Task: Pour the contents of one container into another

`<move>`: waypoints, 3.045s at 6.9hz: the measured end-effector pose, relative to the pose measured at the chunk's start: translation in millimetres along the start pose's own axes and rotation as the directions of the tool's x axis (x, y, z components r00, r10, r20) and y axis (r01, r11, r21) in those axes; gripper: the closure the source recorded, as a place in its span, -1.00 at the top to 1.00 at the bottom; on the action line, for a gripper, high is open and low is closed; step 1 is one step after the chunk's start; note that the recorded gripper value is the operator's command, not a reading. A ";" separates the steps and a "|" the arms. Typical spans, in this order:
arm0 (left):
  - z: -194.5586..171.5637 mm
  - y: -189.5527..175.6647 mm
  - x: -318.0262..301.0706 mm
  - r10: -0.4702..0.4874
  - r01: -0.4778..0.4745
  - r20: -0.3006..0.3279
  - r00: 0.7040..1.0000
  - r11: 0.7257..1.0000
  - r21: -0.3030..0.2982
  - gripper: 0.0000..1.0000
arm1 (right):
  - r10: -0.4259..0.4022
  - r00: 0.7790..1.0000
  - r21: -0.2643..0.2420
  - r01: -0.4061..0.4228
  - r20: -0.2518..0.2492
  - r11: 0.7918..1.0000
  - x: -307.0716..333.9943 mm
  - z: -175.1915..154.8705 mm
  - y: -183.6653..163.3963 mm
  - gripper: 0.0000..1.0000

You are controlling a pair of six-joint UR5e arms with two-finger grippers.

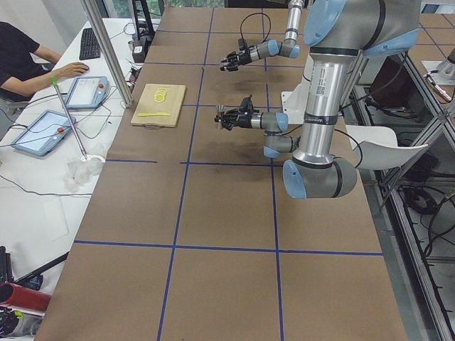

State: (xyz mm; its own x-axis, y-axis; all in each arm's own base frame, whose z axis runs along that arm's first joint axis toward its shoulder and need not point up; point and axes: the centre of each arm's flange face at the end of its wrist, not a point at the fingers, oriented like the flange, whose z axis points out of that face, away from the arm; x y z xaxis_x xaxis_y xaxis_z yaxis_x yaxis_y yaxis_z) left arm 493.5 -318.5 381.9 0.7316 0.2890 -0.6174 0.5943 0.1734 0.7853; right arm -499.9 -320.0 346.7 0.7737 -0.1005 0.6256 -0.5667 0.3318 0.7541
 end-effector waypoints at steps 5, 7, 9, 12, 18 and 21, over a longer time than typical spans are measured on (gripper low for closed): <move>21.3 -11.9 69.2 -0.014 -0.005 -0.231 0.973 0.997 -0.081 -1.00 | -0.040 0.991 -0.013 0.042 0.126 0.999 -57.2 -29.6 -74.1 -1.00; 26.2 -27.4 98.4 -0.049 0.018 -0.324 0.945 0.995 -0.096 -1.00 | -0.079 0.987 -0.028 0.083 0.143 0.996 -83.0 -39.0 -94.5 -1.00; 28.3 -24.5 107.4 -0.043 0.009 -0.373 0.927 0.996 -0.091 -1.00 | -0.119 0.978 -0.041 0.128 0.172 0.991 -93.5 -49.7 -107.7 -1.00; 34.3 -20.2 122.0 0.011 -0.042 -0.414 0.910 0.997 -0.064 -1.00 | -0.170 0.972 -0.060 0.182 0.163 0.981 -119.5 -56.7 -127.8 -1.00; 45.6 -23.7 153.4 0.029 -0.061 -0.451 0.892 0.997 -0.056 -1.00 | -0.326 0.936 -0.085 0.338 0.129 0.937 -141.6 -56.3 -135.7 -1.00; 47.4 -24.8 158.1 0.028 -0.059 -0.454 0.891 0.997 -0.055 -1.00 | -0.382 0.917 -0.085 0.393 0.119 0.916 -140.8 -54.8 -134.1 -1.00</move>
State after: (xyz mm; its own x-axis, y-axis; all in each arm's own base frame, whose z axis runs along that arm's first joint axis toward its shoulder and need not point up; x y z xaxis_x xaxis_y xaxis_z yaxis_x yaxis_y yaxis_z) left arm 610.3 -321.7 262.7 0.5164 0.6897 -0.5076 0.5305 0.2078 0.8219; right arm -517.3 -298.9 146.6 0.8918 -0.3304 0.3091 -0.1910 0.3444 0.9192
